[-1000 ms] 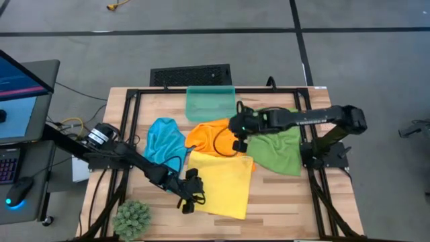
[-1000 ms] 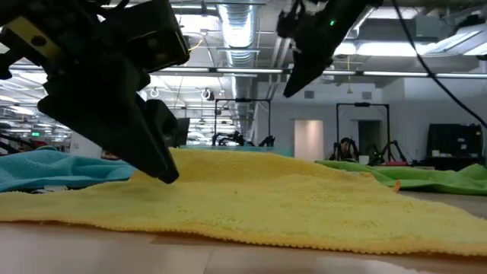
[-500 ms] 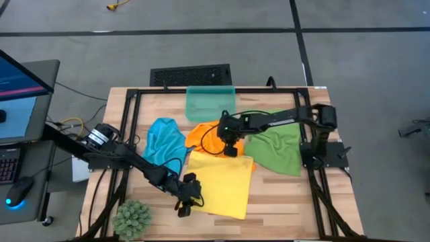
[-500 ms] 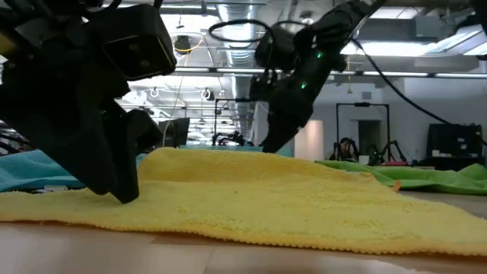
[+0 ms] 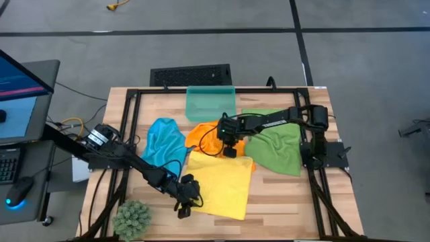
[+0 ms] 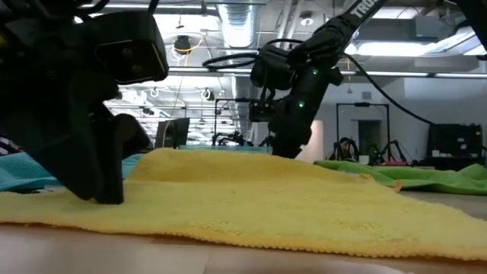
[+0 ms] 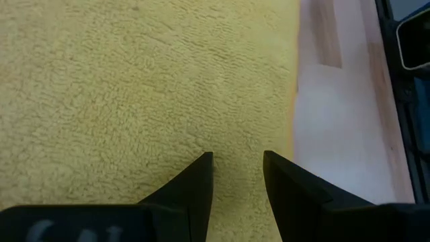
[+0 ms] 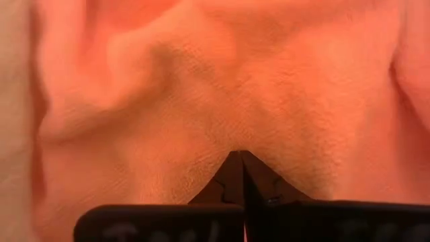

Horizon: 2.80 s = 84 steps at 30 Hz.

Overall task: Roll microfiber towels into tight, uniform cylinder then place into a basket
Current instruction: Fold the yellow microfiber towel

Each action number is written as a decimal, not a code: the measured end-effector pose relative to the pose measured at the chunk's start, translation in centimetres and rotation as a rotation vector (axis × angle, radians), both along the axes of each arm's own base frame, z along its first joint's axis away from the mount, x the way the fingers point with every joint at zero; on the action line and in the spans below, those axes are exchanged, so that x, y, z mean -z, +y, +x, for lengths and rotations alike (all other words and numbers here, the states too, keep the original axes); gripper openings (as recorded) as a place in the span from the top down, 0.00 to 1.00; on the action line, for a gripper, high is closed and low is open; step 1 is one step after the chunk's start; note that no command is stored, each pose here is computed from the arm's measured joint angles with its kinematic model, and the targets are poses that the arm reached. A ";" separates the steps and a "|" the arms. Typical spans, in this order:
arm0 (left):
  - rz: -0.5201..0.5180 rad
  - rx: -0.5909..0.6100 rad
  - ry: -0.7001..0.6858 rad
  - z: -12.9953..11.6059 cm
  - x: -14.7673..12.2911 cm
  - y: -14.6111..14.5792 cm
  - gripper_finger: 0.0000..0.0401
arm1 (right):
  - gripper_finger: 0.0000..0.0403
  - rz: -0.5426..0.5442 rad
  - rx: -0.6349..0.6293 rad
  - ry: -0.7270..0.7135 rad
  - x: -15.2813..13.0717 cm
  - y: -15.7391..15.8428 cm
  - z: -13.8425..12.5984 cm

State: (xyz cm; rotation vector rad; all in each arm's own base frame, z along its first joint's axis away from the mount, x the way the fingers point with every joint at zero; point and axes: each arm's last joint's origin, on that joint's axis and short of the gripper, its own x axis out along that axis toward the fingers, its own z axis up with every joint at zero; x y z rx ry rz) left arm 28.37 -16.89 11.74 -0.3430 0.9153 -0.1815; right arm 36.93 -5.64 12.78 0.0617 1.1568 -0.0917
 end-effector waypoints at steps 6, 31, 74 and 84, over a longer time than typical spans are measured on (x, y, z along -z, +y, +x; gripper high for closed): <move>-0.003 0.014 0.005 -0.5 0.0 -0.8 0.69 | 0.99 -0.105 0.147 0.097 0.2 -0.3 -0.8; 0.005 0.025 0.002 -1.2 0.0 -1.8 0.69 | 0.98 -0.530 0.514 0.684 -0.4 -3.7 -7.8; 0.054 0.038 -0.029 -0.9 0.0 -1.4 0.69 | 0.97 -0.013 0.178 -0.078 -5.5 -0.1 -9.6; 0.110 0.017 -0.061 -0.5 0.0 -0.9 0.69 | 0.99 -0.002 0.300 -0.018 -1.7 -1.5 -10.6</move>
